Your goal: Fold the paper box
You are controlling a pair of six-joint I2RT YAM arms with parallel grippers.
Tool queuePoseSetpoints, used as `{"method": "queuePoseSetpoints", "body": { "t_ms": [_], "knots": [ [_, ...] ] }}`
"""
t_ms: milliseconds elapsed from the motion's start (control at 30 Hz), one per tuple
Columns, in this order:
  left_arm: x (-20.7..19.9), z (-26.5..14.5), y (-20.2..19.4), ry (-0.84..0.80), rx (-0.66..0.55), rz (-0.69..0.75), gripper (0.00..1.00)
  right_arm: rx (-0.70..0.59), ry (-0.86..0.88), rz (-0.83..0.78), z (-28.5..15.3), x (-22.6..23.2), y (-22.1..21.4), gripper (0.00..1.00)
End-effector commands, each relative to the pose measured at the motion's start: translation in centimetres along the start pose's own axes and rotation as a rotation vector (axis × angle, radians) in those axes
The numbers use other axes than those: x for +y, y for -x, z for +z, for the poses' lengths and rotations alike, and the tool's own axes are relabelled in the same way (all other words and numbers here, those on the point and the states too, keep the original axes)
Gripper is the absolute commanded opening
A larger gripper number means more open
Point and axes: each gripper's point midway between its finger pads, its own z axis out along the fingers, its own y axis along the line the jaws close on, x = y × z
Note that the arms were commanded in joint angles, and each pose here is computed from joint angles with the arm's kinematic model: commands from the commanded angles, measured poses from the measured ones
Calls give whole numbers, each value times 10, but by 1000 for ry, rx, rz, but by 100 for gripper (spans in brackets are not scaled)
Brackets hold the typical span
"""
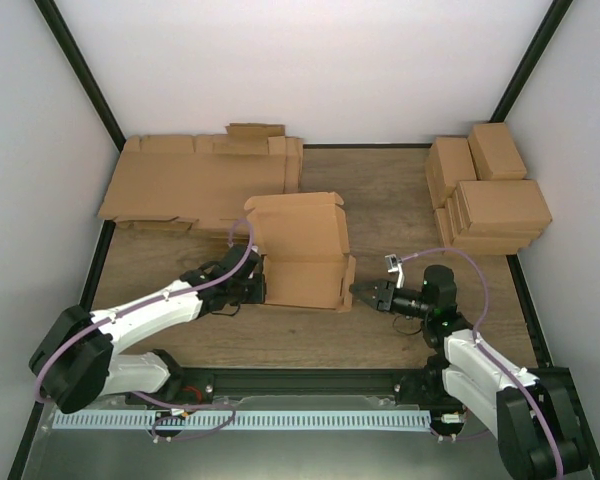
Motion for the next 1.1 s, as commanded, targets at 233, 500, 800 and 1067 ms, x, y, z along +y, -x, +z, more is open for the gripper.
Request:
{"method": "queuePoseSetpoints", "body": {
  "t_ms": [233,500,800,1067],
  "knots": [
    [-15,2,7,-68,-15,5,4,0,31,-63,0,12,7,29],
    [-13,1,8,-42,-16,16,4,19,-24,-62,2,1,8,32],
    [-14,2,12,36,-25,58,4,54,-81,-70,11,-10,9,30],
    [-22,8,13,62,-24,77,4,93,-145,-82,24,-19,7,29]
  ]
}}
